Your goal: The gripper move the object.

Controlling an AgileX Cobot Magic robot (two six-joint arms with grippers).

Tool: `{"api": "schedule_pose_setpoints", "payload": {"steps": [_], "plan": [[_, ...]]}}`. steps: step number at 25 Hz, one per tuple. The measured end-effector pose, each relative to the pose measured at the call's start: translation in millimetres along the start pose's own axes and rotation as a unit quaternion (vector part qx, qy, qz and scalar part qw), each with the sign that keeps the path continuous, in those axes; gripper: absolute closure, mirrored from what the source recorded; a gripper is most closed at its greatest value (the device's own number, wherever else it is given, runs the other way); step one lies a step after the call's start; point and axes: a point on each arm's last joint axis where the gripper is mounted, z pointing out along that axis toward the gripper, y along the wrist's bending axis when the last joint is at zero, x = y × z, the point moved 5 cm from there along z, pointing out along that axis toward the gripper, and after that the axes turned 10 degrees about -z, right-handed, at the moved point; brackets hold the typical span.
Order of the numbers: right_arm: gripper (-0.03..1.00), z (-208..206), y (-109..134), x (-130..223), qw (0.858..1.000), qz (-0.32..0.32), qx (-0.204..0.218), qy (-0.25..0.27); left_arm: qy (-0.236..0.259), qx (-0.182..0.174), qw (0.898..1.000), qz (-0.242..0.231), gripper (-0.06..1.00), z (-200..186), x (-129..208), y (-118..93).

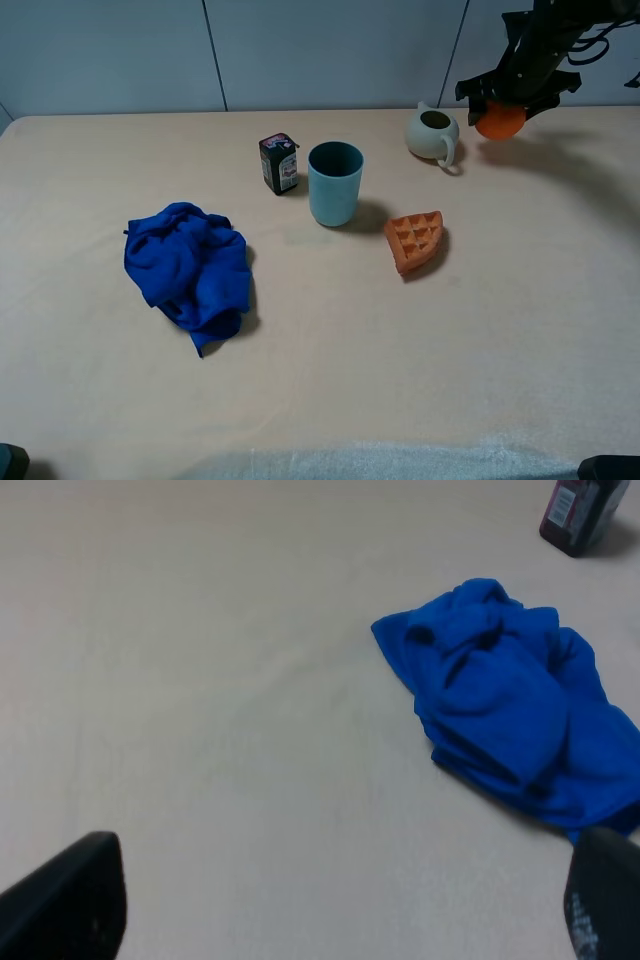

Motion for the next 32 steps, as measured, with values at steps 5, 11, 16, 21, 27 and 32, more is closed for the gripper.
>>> {"api": "schedule_pose_setpoints", "payload": {"steps": [5,11,16,21,27,32], "plan": [[0.41,11,-6,7,1.0,0.005,0.002,0.013,0.0,0.0,1.0,0.0,0.06,0,0,0],[0.41,11,-11,8,1.0,0.01,0.004,0.015,0.0,0.0,1.0,0.0,0.06,0,0,0],[0.41,11,-11,8,1.0,0.01,0.004,0.015,0.0,0.0,1.0,0.0,0.06,0,0,0],[0.41,11,-12,8,1.0,0.007,0.007,0.014,0.0,0.0,1.0,0.0,0.06,0,0,0],[0.29,11,-13,8,1.0,0.004,0.01,0.014,0.0,0.0,1.0,0.0,0.06,0,0,0],[0.27,11,-13,8,1.0,0.014,0.01,0.014,0.0,0.0,1.0,0.0,0.06,0,0,0]]}}
